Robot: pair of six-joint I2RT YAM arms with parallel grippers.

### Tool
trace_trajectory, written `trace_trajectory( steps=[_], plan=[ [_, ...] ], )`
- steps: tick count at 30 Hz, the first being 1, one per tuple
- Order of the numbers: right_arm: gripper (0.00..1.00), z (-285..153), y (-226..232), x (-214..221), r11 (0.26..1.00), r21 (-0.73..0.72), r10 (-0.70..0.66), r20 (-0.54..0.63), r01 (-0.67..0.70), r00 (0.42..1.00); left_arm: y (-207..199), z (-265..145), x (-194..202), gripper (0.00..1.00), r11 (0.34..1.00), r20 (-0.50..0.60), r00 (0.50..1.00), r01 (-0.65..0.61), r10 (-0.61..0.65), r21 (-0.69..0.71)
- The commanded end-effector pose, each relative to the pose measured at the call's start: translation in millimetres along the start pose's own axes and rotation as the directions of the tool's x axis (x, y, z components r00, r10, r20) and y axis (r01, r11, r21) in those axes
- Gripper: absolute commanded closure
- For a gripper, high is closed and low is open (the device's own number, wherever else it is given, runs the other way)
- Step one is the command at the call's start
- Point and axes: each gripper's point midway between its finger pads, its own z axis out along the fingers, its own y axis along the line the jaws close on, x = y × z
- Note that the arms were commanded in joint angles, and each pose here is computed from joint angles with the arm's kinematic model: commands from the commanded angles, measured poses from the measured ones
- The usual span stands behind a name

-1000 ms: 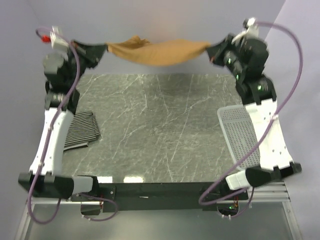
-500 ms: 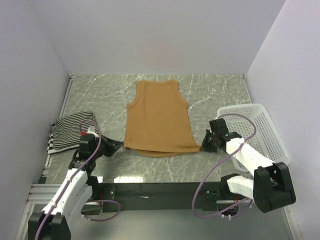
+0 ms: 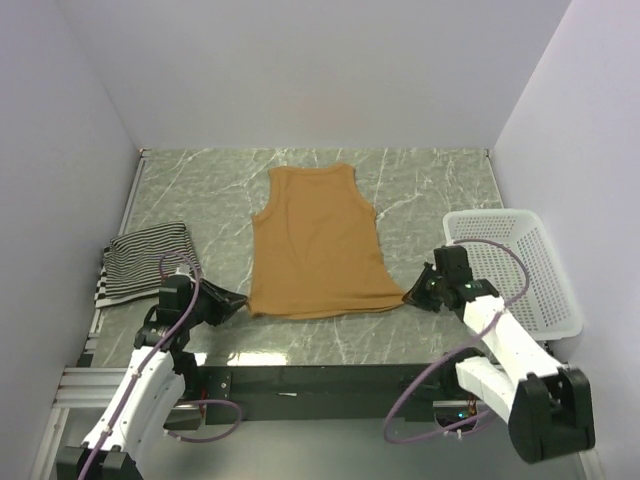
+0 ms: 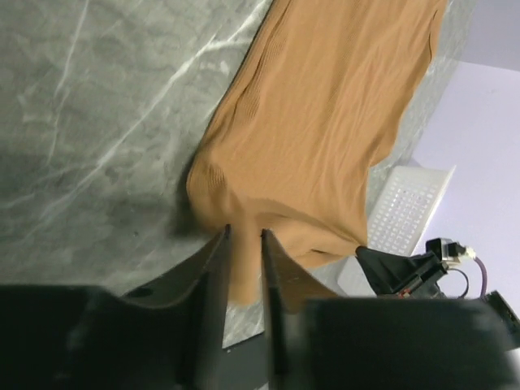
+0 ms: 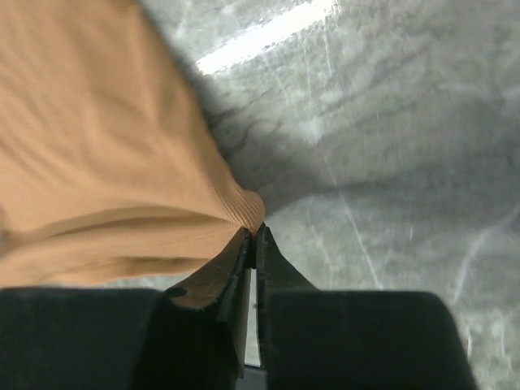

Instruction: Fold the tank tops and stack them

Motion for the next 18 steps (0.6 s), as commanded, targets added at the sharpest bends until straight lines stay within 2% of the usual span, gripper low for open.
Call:
trace_trajectory(
  steps=[1, 5, 7, 11, 14, 15, 16, 17, 18],
  plan=[
    [0.86, -17.5, -2.9, 1.8, 0.999, 0.006, 0.036, 0.023, -0.036, 0.999, -18.3, -11.0, 2.1, 0.72, 0.998, -0.016, 0.999, -0.042, 0.043, 0.045],
    [0.61, -34.3, 4.2, -2.2, 0.999, -0.019, 0.034, 0.050, -0.033, 0.998, -23.7, -19.2, 3.2, 0.53, 0.996, -0.021, 0.997, -0.077, 0.078, 0.042],
    [0.58, -42.2, 8.1, -2.4, 0.999, -0.043, 0.023, 0.061, -0.021, 0.998, -33.7, -24.1, -2.7, 0.48, 0.992, 0.007, 0.994, -0.112, 0.112, 0.057],
    [0.55, -56.1, 22.2, -10.3, 0.995, -0.103, -0.002, 0.117, 0.014, 0.993, -63.1, -26.5, -16.0, 0.47, 0.977, 0.055, 0.983, -0.179, 0.173, 0.120],
    [0.55, -62.0, 66.7, 2.6, 0.972, -0.210, -0.079, 0.118, 0.103, 0.990, -84.4, -16.0, -34.4, 0.50, 0.965, 0.086, 0.970, -0.235, 0.226, 0.114],
    [0.55, -54.2, 76.5, -0.3, 0.981, -0.168, -0.069, 0.144, 0.093, 0.987, -92.2, -7.6, -45.2, 0.51, 0.962, 0.090, 0.964, -0.259, 0.252, 0.084],
    [0.55, -56.3, 100.0, 28.6, 0.959, -0.199, -0.183, 0.107, 0.201, 0.977, -100.9, -2.8, -56.9, 0.51, 0.957, 0.124, 0.955, -0.279, 0.269, 0.075],
    [0.57, -65.4, 125.5, 28.9, 0.948, -0.223, -0.204, 0.124, 0.227, 0.971, -122.7, -3.6, -68.9, 0.53, 0.947, 0.153, 0.943, -0.310, 0.294, 0.089],
    [0.58, -50.6, 134.7, 32.5, 0.956, -0.163, -0.226, 0.127, 0.245, 0.966, -118.4, 9.5, -77.2, 0.54, 0.947, 0.135, 0.940, -0.321, 0.314, 0.032]
  ],
)
